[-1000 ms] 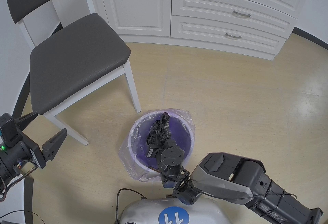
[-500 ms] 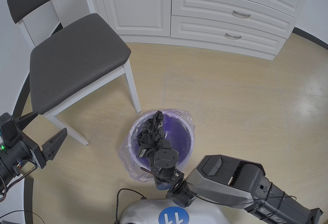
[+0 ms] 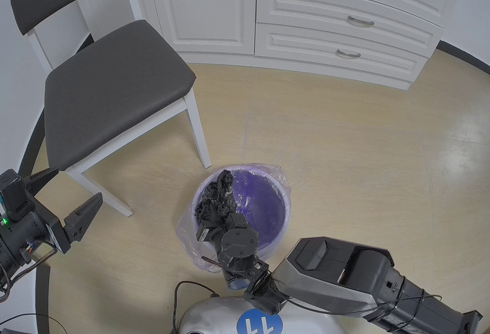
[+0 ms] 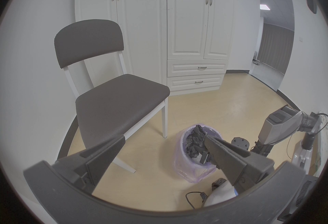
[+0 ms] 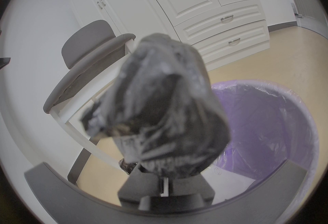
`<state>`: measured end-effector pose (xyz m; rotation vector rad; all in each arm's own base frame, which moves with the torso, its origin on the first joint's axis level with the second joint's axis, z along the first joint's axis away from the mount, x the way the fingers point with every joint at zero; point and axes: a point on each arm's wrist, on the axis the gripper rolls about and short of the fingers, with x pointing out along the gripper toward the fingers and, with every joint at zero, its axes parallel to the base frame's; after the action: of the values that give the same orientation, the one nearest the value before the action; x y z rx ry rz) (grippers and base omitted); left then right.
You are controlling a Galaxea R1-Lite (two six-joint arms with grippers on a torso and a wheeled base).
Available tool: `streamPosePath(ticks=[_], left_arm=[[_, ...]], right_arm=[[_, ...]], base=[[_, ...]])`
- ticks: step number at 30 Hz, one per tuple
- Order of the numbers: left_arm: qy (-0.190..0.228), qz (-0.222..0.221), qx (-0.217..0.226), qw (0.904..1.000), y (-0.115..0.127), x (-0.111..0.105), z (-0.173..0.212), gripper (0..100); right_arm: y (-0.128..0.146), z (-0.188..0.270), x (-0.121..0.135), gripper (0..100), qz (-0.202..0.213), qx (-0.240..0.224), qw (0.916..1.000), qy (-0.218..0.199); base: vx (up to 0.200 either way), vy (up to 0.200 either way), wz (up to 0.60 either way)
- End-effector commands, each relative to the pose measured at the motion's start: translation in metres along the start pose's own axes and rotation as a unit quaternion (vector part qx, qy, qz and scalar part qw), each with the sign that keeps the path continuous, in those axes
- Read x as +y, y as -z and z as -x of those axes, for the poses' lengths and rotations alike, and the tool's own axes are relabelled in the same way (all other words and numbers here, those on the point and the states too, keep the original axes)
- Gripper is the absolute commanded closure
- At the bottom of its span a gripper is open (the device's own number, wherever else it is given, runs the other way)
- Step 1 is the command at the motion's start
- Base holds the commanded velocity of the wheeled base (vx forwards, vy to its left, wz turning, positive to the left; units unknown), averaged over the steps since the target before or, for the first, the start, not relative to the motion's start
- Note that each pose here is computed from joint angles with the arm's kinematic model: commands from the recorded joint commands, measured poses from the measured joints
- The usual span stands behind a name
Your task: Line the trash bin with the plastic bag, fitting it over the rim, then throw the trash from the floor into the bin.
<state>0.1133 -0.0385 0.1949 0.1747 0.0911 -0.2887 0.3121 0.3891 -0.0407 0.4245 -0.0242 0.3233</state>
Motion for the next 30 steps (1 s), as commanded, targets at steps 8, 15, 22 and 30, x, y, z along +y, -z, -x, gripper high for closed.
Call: streamPosePath(ticks=[8, 15, 22, 30], left_arm=[[-0.002, 0.0, -0.01, 1.0, -0.002, 0.001, 0.003, 0], [-0.001, 0.001, -0.012, 0.9999, -0.003, 0.001, 0.004, 0], [-0.001, 0.001, -0.012, 0.9999, -0.003, 0.001, 0.004, 0], [-0.001, 0.0, -0.01, 1.0, -0.002, 0.001, 0.004, 0]], right_arm=[[-0.013, -0.026, -0.046, 100, 0.05, -0.008, 0.9972, 0.054], [0.0, -0.023, -0.054, 100, 0.068, 0.016, 0.9961, 0.054], [0.001, -0.027, -0.062, 100, 0.077, 0.029, 0.9945, 0.066], [0.002, -0.027, -0.064, 100, 0.079, 0.032, 0.994, 0.069]], base=[[0.0, 0.0, 0.0], [0.0, 0.0, 0.0], [0.0, 0.0, 0.0], [0.0, 0.0, 0.0]])
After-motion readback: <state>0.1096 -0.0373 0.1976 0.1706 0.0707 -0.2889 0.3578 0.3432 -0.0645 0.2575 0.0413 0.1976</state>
